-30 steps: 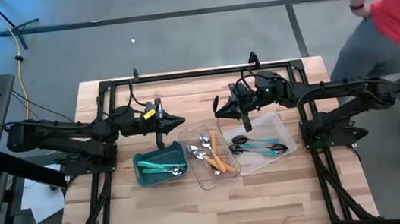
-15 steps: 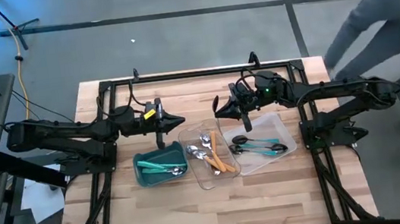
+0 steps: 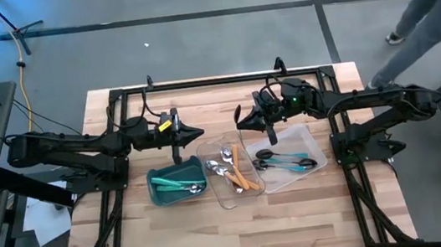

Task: Sort silverware by color (type)
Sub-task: Put the blue spoon into the white bin

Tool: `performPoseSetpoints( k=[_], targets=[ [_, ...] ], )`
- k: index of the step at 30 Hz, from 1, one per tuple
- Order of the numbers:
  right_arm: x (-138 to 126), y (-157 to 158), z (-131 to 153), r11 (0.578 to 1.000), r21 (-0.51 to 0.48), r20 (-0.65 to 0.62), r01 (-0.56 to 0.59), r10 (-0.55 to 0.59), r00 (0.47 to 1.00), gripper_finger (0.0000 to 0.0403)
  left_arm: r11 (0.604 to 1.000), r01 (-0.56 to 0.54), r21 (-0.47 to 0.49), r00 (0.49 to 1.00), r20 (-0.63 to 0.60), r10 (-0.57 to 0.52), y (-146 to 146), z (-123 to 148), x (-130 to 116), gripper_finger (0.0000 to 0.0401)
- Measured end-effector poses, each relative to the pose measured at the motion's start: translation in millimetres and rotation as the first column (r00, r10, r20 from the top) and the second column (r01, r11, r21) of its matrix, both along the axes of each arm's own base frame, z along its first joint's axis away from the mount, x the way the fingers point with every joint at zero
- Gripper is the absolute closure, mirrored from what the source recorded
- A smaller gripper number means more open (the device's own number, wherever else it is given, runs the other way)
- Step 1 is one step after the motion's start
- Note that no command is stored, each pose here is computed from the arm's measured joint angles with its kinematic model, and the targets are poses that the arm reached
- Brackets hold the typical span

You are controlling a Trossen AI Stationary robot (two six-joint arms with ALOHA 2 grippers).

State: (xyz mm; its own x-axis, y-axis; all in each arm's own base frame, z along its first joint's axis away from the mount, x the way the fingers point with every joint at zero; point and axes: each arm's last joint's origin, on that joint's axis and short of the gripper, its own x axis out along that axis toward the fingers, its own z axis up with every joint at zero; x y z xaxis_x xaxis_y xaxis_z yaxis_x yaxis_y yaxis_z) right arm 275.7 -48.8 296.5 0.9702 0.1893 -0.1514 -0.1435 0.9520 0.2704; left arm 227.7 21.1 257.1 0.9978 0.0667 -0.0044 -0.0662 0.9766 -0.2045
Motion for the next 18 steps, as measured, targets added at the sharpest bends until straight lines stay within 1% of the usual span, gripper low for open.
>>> performPoseSetpoints(
  k=[2,18],
  targets=[
    [0.0,0.0,-0.1,1.000,0.014,-0.003,0.002,-0.002,1.000,0.0403,1.000,0.000,0.000,1.000,0.000,0.000,0.0,0.0,0.0,0.0401],
    [0.0,0.0,-0.1,1.000,0.015,-0.003,0.001,-0.001,1.000,0.0403,1.000,0.000,0.000,1.000,0.000,0.000,0.0,0.0,0.0,0.0401]
  ],
)
